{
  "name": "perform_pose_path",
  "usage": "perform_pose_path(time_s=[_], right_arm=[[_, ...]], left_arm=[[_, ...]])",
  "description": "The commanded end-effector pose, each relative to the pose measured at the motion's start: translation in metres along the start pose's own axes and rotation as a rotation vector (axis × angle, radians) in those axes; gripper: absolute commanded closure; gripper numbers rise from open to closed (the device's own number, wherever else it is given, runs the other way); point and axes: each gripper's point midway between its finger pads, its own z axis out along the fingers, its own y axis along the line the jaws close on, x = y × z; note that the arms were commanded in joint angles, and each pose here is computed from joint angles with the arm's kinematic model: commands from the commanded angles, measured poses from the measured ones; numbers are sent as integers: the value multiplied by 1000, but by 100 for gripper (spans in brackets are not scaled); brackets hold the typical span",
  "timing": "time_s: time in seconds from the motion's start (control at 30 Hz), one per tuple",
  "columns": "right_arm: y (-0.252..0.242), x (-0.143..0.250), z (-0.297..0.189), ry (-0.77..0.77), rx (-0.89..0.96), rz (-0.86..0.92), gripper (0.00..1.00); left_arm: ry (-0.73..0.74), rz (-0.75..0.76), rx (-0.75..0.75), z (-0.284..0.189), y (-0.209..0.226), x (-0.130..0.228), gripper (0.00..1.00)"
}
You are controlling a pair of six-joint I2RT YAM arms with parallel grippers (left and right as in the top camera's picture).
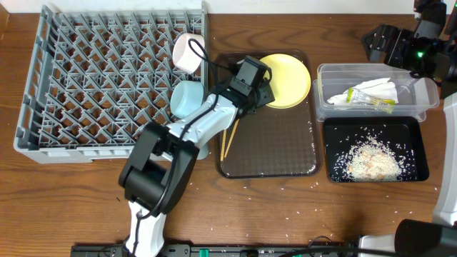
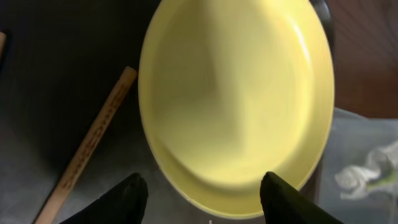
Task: Sort waste into correct bins and load items into the dishwasher
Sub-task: 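Move the left gripper to the yellow plate and grasp its rim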
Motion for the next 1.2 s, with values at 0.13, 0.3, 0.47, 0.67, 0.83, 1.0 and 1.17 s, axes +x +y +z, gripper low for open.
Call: perform_pose_path(time_s=[0.13,0.3,0.47,0.67,0.83,1.0,1.17], right_arm=[[-1,-1,-3,-7,-1,13,1],[-1,-1,-3,-7,-1,13,1],[-1,-1,-3,-7,-1,13,1],[-1,-1,-3,-7,-1,13,1],[-1,-1,-3,-7,-1,13,1],[-1,-1,-3,-7,-1,13,1],[-1,-1,-3,-7,-1,13,1]], left_arm=[[-32,-51,-3,21,3,-3,42],[-73,-45,-49,26,12,-5,43],[-109,-43,-100,31,24,-8,47],[-163,8,-157,32,30,-9,57],[-191,139,-221,30,29,-1,59],[-106,191,-329,26,50,27,64],[-22,199,-417,19,73,42,71]])
